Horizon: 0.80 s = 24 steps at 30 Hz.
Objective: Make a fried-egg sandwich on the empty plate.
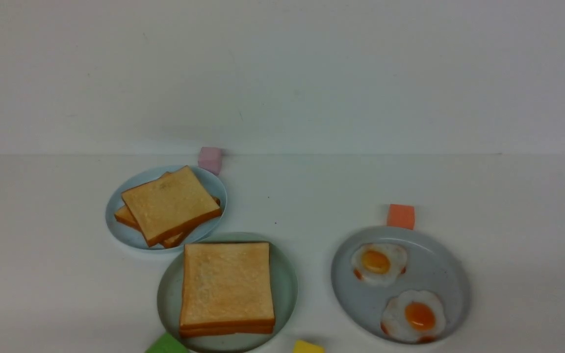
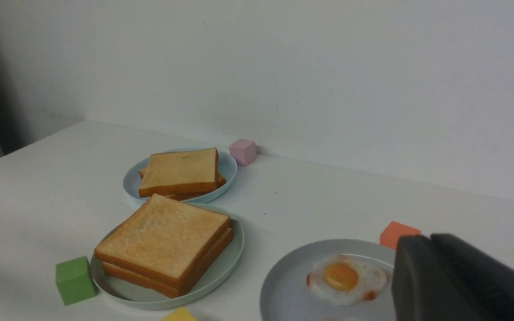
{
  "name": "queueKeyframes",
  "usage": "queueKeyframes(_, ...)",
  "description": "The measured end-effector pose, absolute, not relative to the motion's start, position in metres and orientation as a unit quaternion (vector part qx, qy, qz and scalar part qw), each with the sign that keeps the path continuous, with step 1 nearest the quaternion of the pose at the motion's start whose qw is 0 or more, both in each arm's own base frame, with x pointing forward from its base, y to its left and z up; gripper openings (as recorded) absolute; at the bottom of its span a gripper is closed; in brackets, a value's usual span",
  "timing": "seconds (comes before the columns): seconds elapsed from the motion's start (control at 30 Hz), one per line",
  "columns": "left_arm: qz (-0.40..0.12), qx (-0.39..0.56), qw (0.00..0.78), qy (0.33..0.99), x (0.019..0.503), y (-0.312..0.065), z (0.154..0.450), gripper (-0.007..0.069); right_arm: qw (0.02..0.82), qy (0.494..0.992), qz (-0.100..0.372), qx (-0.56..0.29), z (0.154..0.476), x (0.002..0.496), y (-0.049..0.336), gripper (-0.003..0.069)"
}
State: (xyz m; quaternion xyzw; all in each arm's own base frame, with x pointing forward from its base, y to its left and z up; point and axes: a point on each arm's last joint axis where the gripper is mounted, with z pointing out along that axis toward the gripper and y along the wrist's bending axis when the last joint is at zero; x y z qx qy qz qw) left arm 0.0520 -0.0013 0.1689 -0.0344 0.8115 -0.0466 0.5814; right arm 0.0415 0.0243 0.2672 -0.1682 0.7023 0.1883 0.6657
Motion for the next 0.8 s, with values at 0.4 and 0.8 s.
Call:
queueKeyframes(0.4, -0.047, -0.034, 0.581, 0.812, 0.052, -0.001, 0.169, 0.0011, 0.670, 0.706, 0.171, -0.150, 0.267, 0.043, 0.022, 0.0083)
queueKeyframes(0.8, -0.046, -0.034, 0.581, 0.812, 0.052, -0.001, 0.169, 0.0017, 0.682, 0.729, 0.051, -0.035, 0.247, 0.047, 0.007, 0.0094)
